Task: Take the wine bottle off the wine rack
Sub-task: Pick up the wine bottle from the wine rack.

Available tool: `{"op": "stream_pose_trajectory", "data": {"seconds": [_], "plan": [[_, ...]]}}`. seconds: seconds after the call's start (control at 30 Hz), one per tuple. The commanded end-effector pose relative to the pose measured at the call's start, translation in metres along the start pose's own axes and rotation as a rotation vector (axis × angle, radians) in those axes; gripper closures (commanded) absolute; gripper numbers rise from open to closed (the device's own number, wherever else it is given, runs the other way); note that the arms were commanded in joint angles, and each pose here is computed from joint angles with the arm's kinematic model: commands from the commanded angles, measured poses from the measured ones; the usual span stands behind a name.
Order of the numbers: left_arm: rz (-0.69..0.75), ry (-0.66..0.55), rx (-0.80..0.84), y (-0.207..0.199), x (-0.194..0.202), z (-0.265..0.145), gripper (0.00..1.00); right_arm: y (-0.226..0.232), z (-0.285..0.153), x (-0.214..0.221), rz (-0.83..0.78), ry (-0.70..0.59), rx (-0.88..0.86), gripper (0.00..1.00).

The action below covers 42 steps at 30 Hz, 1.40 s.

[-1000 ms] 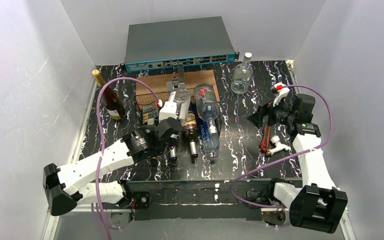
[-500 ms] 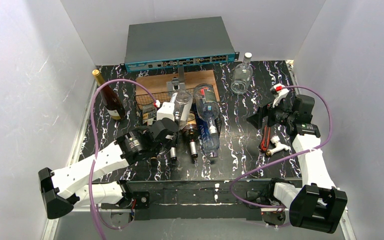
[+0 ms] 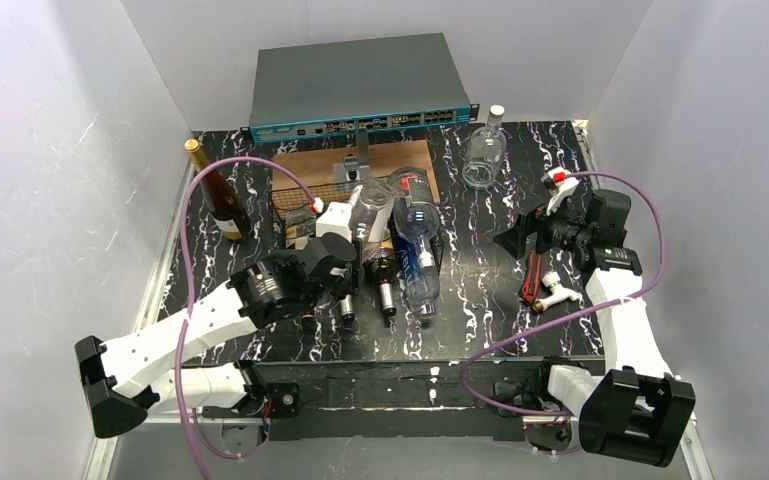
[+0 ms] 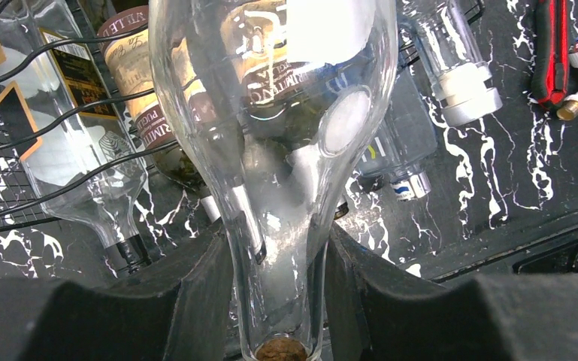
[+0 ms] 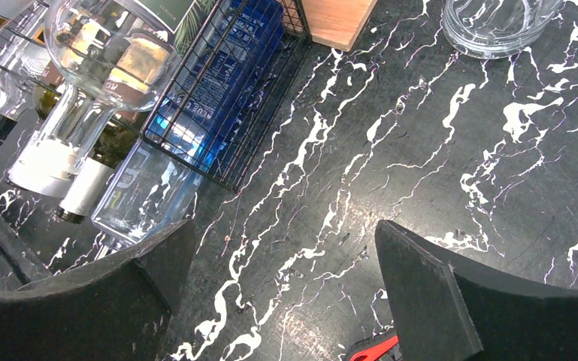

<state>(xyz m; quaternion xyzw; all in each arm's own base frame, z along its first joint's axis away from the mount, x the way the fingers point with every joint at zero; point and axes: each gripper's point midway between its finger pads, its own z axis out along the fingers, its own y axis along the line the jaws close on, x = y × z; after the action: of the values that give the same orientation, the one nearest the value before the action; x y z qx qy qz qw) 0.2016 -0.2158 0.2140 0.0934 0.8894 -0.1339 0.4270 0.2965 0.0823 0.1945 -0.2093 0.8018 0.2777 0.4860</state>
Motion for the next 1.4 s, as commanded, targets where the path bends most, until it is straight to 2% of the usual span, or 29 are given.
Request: {"op": "stream_pose_trajectory", "data": {"seconds": [0.0, 0.83, 1.37], "plan": [[-0.154, -0.305, 0.116, -0.024, -0.094, -0.039, 1.00, 0.003, -0.003, -0.008, -0.048, -0.033, -0.013, 0.02], [-0.151, -0.339, 0.253, -0.067, -0.119, -0.046, 1.00, 0.008, -0.004, -0.010, -0.049, -0.040, -0.040, 0.02], [-0.112, -0.348, 0.346, -0.110, -0.132, -0.041, 1.00, 0.020, -0.015, -0.035, -0.047, -0.064, -0.070, 0.02]]}}
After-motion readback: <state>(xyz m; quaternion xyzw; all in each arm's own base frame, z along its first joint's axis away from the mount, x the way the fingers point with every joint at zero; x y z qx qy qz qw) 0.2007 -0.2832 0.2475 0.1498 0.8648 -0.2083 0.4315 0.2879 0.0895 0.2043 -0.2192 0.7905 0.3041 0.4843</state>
